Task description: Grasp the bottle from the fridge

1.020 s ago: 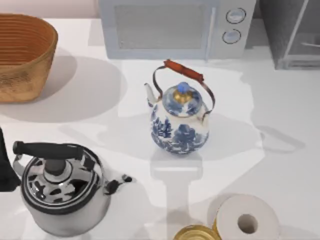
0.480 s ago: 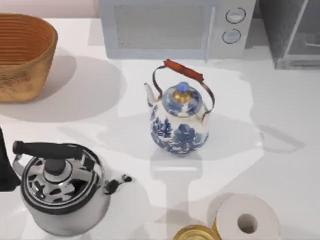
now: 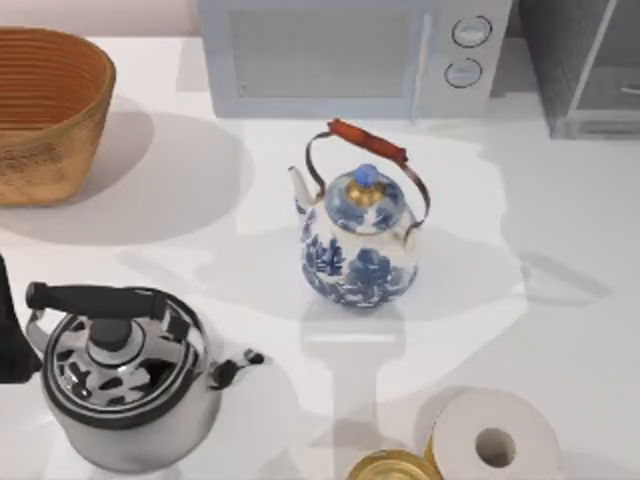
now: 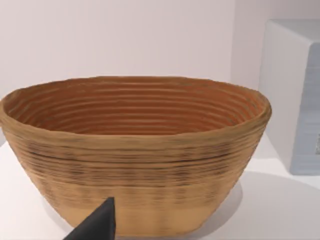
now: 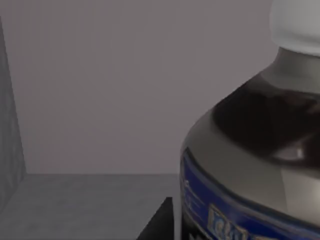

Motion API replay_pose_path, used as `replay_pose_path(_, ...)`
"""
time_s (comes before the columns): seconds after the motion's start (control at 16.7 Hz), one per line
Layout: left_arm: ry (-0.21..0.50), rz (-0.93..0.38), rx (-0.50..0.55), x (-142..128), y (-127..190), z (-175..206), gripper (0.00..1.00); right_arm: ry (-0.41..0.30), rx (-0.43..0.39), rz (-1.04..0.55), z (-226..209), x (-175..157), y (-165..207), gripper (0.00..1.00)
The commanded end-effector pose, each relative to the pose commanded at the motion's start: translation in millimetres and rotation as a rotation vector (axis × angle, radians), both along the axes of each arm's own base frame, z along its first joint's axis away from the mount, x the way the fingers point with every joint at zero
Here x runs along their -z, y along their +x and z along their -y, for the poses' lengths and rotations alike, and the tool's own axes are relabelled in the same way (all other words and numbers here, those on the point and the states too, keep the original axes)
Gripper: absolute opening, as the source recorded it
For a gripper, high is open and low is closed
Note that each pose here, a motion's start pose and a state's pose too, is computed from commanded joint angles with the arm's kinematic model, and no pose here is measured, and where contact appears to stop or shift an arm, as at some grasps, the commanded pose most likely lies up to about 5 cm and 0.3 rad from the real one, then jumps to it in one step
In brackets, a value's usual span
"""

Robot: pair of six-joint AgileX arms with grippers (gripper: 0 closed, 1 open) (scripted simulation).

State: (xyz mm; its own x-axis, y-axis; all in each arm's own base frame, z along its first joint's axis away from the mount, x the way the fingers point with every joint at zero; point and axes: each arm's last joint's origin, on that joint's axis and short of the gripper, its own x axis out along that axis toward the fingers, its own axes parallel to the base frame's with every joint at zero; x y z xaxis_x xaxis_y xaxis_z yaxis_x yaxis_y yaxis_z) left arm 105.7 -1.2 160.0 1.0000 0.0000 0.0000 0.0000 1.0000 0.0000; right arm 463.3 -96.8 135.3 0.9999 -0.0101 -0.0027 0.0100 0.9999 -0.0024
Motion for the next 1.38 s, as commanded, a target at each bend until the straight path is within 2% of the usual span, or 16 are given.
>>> replay_pose_path(0.06,0.000,0.000,0.000,0,0,0,1.00,0.000,0.000,0.000,0,0,0,0.02)
replay_pose_path(0.12,0.000,0.000,0.000,0,0,0,1.00,0.000,0.000,0.000,0,0,0,0.00)
replay_pose_path(0.66,0.000,0.000,0.000,0,0,0,1.00,0.001,0.003,0.002,1,-2,0,0.00)
replay_pose_path(1.14,0.000,0.000,0.000,0,0,0,1.00,0.002,0.003,-0.001,1,-49,-1,0.00)
replay_pose_path(1.38,0.000,0.000,0.000,0,0,0,1.00,0.004,0.002,-0.004,1,-48,-1,0.00)
